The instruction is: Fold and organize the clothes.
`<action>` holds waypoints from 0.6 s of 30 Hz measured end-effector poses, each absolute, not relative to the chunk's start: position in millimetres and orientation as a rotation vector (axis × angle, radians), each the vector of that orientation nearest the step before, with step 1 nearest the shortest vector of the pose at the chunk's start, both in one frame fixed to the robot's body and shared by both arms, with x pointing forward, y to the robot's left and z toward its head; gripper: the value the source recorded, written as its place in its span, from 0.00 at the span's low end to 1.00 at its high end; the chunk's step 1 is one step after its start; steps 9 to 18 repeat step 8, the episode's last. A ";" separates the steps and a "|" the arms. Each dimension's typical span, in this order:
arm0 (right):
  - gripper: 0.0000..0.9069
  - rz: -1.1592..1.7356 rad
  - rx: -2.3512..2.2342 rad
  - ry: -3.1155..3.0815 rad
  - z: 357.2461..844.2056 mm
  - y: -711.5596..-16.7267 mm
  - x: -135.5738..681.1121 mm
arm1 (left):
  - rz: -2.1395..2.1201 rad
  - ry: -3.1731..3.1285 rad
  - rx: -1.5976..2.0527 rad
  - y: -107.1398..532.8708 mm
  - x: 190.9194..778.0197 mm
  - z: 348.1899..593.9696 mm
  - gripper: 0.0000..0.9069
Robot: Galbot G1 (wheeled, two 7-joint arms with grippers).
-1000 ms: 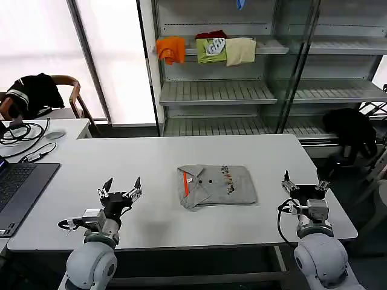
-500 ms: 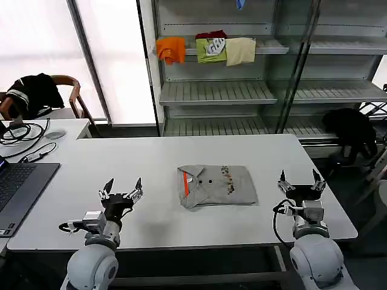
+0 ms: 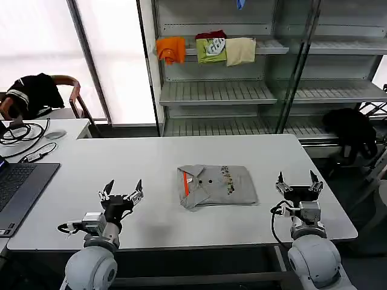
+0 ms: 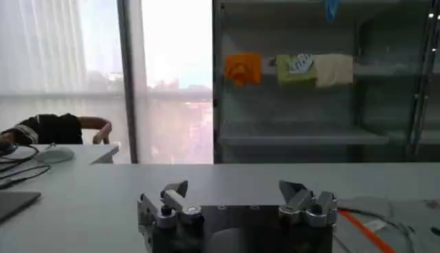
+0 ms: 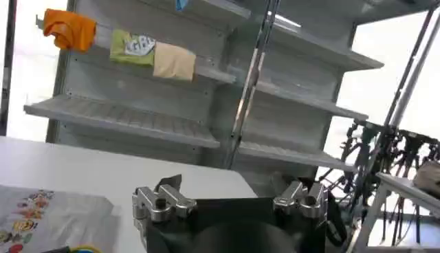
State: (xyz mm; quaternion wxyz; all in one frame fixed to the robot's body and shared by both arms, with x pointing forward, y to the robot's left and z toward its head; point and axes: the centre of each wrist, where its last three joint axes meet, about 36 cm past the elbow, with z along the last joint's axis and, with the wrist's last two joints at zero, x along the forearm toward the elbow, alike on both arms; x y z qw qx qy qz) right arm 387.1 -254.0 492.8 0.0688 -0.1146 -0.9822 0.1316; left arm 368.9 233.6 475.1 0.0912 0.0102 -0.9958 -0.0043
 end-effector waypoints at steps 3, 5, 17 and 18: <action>1.00 0.398 -0.343 -2.958 492.9 -253.6 387.1 | -0.012 -2.956 0.030 234.8 367.0 475.0 1.00; 1.00 0.397 -0.338 -2.960 493.2 -253.1 386.8 | -0.009 -2.957 0.028 234.3 365.9 475.4 1.00; 1.00 0.398 -0.332 -2.962 493.6 -251.9 386.3 | -0.002 -2.961 0.026 233.2 365.5 476.8 1.00; 1.00 0.398 -0.332 -2.962 493.6 -251.9 386.3 | -0.002 -2.961 0.026 233.2 365.5 476.8 1.00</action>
